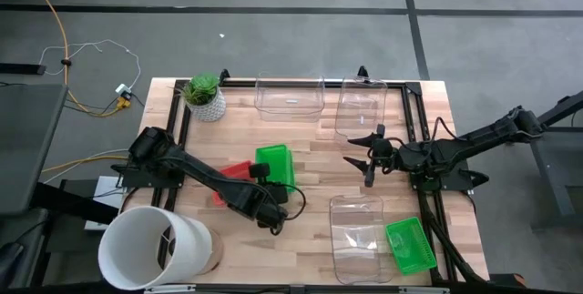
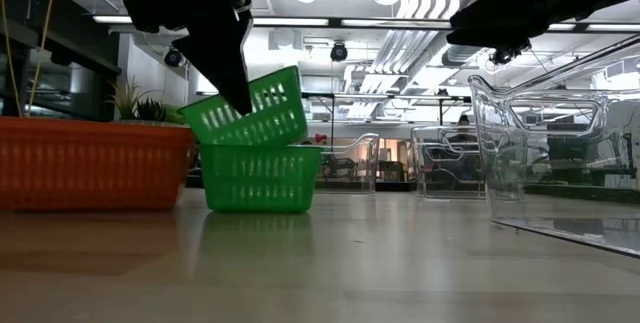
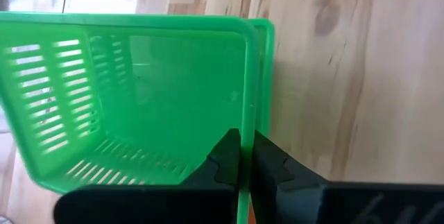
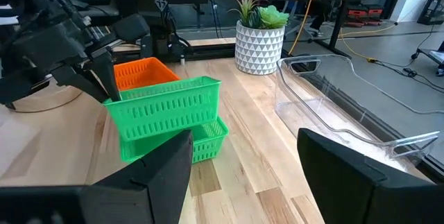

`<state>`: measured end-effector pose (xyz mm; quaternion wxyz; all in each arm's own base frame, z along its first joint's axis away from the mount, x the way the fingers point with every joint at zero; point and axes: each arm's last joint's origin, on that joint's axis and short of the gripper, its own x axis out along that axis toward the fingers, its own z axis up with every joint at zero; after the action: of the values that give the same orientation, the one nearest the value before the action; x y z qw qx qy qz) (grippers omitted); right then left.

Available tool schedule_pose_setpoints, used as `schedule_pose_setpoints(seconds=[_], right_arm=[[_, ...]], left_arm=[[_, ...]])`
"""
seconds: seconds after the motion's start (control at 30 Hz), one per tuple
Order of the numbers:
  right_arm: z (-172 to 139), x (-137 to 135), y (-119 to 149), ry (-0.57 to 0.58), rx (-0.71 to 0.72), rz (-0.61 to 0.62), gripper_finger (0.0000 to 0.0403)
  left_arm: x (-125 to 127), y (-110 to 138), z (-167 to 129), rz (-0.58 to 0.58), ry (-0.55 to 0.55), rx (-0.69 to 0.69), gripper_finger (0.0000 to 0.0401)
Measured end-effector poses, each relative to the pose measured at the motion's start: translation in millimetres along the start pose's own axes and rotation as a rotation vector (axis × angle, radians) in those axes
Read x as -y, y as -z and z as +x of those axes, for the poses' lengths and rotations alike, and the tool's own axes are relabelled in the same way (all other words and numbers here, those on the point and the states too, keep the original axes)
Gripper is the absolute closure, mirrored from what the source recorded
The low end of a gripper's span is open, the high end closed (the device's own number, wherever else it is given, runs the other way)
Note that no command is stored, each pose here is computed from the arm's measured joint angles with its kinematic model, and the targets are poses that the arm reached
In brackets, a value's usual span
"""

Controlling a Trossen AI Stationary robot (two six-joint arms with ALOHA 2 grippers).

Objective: Stack baskets by color
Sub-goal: Stack the top green bin on top of the middle green bin, then stack the right green bin on top of the top green bin

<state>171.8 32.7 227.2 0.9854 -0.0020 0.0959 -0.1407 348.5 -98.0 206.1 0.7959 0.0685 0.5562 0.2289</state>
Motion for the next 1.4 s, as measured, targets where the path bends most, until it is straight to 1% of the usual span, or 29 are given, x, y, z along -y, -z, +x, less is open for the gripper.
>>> schedule_pose_setpoints(seconds=[0.3, 0.47, 0.6, 0.73, 0.9, 1.07, 1.13, 1.23, 1.33, 1.4], right_arm=[[0, 0, 1, 0.001, -0.008, -0.005, 0.0155], [0, 1, 3, 0.026, -0.027, -0.019, 0.0155], [0, 2, 3, 0.053, -0.028, -0.021, 0.0155], [0, 2, 3, 0.053, -0.028, -0.02, 0.0155], [0, 2, 3, 0.053, -0.028, -0.019, 0.0155], [0, 2, 3, 0.052, -0.028, -0.018, 0.0155], [0, 2, 3, 0.052, -0.028, -0.018, 0.0155], [0, 2, 3, 0.052, -0.027, -0.004, 0.0155], [0, 2, 4, 0.047, -0.03, -0.001, 0.0155], [0, 2, 4, 0.047, -0.03, -0.001, 0.0155]], left_arm=[[-6, -2, 4, 0.057, 0.012, -0.029, 0.04], [-6, -2, 4, 0.089, 0.013, -0.029, 0.0386], [-6, -2, 4, 0.104, 0.013, -0.029, 0.0362], [-6, -2, 4, 0.109, 0.012, -0.028, 0.0327], [-7, -2, 3, 0.152, -0.018, -0.018, 0.028], [-15, -12, -12, 0.195, -0.056, -0.02, 0.0246], [-19, -15, -21, 0.212, -0.059, -0.024, 0.0238], [-28, -18, -35, 0.226, -0.074, 0.018, 0.0235], [-40, -17, -50, 0.198, -0.109, 0.074, 0.0235], [-50, -12, -59, 0.158, -0.134, 0.12, 0.0236]])
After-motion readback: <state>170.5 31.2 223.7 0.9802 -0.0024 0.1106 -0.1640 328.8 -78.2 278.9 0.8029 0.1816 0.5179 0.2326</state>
